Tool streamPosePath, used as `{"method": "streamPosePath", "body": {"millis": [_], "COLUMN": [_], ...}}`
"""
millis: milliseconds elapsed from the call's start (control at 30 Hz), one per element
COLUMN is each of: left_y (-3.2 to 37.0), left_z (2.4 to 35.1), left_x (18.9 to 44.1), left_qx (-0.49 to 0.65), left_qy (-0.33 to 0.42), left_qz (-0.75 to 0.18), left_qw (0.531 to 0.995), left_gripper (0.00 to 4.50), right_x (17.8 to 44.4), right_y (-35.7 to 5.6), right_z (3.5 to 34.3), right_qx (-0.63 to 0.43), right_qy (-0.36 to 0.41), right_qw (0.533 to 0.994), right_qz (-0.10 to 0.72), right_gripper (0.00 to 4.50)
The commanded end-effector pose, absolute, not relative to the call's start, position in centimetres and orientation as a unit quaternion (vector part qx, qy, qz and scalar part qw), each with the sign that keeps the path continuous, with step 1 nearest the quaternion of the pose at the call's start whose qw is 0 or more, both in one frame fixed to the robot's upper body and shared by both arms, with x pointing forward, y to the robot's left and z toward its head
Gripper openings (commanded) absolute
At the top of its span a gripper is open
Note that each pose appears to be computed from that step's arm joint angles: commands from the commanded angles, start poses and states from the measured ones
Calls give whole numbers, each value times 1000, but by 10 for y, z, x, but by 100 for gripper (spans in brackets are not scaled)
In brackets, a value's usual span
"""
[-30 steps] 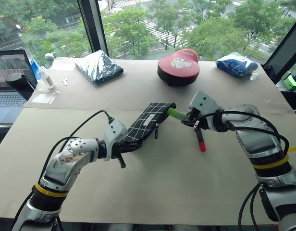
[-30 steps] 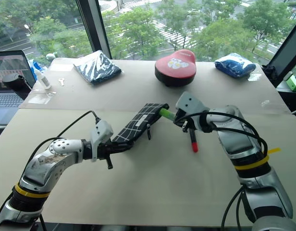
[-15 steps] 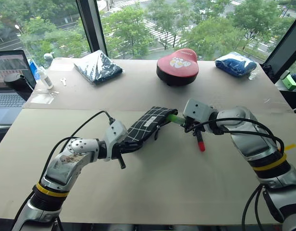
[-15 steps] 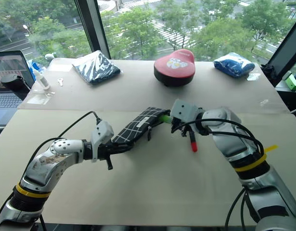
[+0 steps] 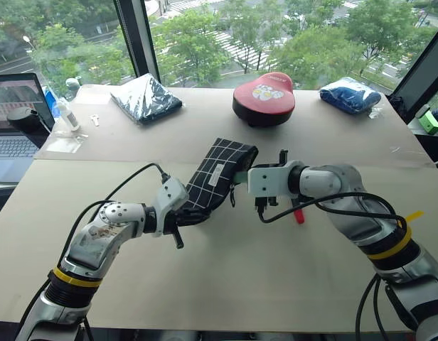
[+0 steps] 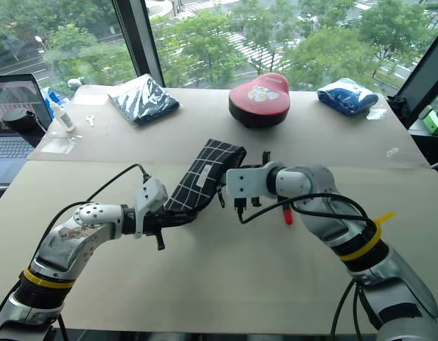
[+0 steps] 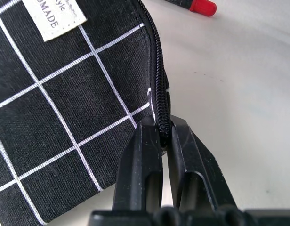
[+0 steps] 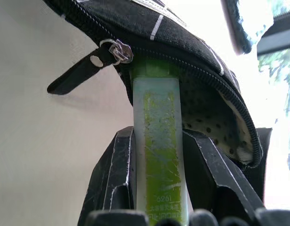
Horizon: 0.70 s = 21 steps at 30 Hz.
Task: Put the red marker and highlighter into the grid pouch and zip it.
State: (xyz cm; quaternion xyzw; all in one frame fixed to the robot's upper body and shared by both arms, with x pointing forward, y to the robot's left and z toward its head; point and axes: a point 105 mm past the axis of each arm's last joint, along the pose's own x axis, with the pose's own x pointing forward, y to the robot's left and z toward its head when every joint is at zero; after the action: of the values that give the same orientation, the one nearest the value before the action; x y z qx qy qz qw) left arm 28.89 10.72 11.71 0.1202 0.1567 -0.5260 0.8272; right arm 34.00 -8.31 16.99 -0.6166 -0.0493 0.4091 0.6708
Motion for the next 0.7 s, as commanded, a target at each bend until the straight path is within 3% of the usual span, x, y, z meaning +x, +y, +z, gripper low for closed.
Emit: {"method": "streamPosePath", "body": {"millis": [33, 200, 267, 500, 700], "left_y": [104, 104, 105, 102, 102], "left_z": [128, 129, 129, 131, 132], "left_x": [289, 288, 288, 288, 288], "left_qx": [131, 129, 129, 126, 125], "left_qy": [132, 132, 133, 130, 130], "left_qz": [-535, -536, -536, -542, -546], "left_qw": [824, 824, 824, 821, 818], "left_gripper": [0, 0, 0, 0, 0], "right_x": [341, 358, 361, 346, 342], "right_y": [-84, -116, -121, -92, -79], "right_z": [165, 150, 150, 147, 154], "right_qx": [-662, -727, -729, -669, -660], "right_qy": [-96, -88, -99, -164, -228], "right_qw": [629, 584, 586, 622, 617], "right_qz": [395, 351, 341, 372, 362], "right_gripper": [103, 103, 103, 103, 103]}}
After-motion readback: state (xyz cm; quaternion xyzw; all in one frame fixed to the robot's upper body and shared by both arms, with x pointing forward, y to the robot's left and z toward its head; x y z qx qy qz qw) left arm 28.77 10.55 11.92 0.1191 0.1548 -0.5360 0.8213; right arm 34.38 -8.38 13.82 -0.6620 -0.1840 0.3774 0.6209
